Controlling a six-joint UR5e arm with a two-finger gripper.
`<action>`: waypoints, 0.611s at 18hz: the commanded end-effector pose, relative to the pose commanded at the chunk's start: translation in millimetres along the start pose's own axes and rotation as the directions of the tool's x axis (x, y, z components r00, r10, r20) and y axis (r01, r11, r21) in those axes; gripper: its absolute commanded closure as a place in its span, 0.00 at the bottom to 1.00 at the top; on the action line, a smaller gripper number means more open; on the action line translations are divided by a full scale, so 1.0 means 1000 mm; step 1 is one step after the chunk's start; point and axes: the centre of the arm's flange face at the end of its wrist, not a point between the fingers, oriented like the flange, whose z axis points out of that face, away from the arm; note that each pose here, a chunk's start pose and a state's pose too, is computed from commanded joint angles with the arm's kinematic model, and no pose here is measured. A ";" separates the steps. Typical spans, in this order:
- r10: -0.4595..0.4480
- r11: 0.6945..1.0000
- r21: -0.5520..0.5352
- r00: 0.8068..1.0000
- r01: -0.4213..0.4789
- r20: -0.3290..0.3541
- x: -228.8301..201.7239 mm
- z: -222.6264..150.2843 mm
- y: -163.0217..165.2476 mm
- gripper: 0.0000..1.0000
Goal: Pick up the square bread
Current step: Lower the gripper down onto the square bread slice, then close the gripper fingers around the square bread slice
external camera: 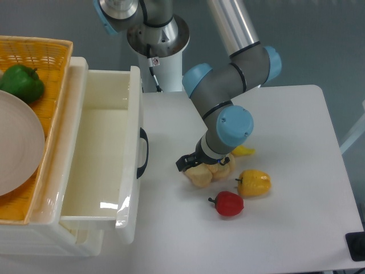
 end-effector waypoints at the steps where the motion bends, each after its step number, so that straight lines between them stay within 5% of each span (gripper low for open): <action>1: 0.002 1.000 0.002 1.000 -0.002 0.002 0.003 0.002 -0.001 0.00; 11: -0.007 1.000 0.012 1.000 0.007 0.009 0.015 0.013 -0.003 0.00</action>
